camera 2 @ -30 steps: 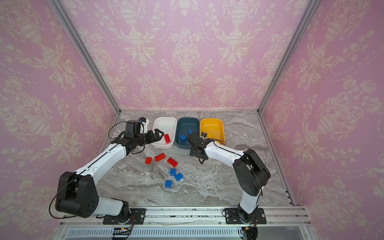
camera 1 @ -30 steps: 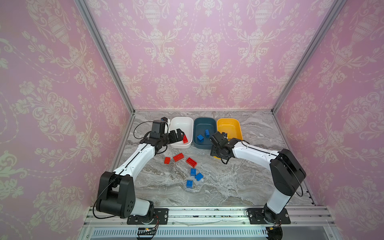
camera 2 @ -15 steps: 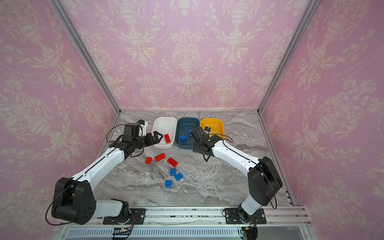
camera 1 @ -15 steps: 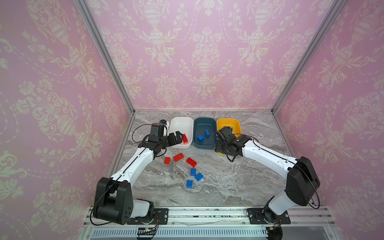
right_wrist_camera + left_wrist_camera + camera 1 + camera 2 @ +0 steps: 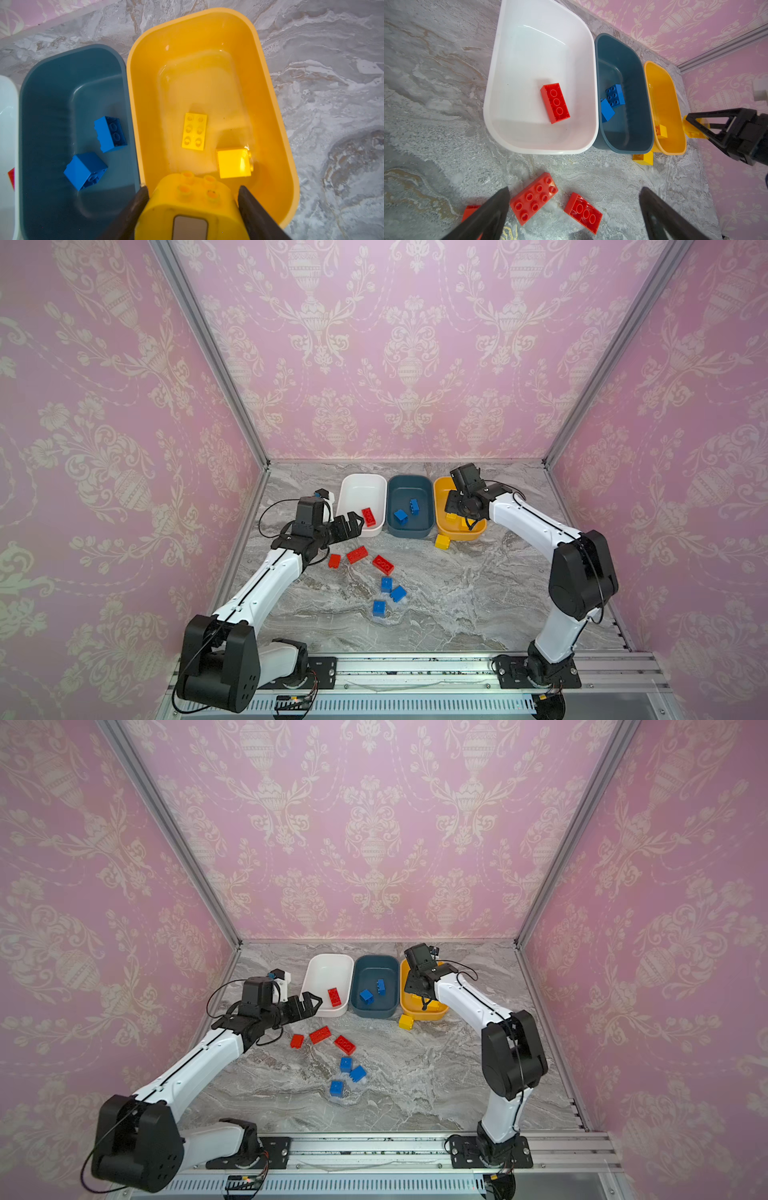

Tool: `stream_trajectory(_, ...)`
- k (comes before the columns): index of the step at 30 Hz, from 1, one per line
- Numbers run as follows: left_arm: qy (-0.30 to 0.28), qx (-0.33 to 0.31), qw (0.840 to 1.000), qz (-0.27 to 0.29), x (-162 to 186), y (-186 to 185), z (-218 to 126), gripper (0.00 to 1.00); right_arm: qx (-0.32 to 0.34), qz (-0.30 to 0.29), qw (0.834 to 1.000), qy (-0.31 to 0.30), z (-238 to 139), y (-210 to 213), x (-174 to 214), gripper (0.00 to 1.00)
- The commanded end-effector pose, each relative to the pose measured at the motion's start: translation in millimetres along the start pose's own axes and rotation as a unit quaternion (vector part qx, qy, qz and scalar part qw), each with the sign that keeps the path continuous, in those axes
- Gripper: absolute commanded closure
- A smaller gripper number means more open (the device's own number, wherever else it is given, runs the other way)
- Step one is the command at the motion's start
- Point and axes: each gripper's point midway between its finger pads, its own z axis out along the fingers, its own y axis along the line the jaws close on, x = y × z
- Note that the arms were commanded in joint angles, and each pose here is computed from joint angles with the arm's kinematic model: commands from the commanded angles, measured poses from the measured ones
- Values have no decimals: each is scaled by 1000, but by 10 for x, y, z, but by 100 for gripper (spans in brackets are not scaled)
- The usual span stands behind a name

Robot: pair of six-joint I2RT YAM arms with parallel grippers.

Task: Sort the legos into containers by color
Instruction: 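Open the right gripper to drop the '120' piece into the yellow tub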

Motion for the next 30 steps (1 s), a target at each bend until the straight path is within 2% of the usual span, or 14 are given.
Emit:
stream_trajectory(1, -13, -9, 1000, -12, -16, 54, -65, 1, 11, -16, 1000, -14, 197, -24, -226, 35)
stream_trajectory(8, -15, -17, 1000, -9, -7, 74, -111, 1, 39, -9, 999, -5, 626, -175, -397, 35)
stream_trajectory(16, -10, -31, 999, -9, 52, 141, -122, 1, 54, -6, 999, -2, 834, -272, -497, 33)
stream_trajectory(21, -6, -49, 999, -6, 95, 206, -155, 1, 42, -8, 999, 2, 818, -224, -519, 16)
stream_trajectory(25, 2, -64, 998, -5, 141, 265, -167, 1, 29, -7, 1000, -1, 740, -186, -533, 12)
stream_trajectory(30, 10, -75, 997, -2, 210, 323, -177, 1, 17, -9, 1000, -4, 632, -168, -545, 11)
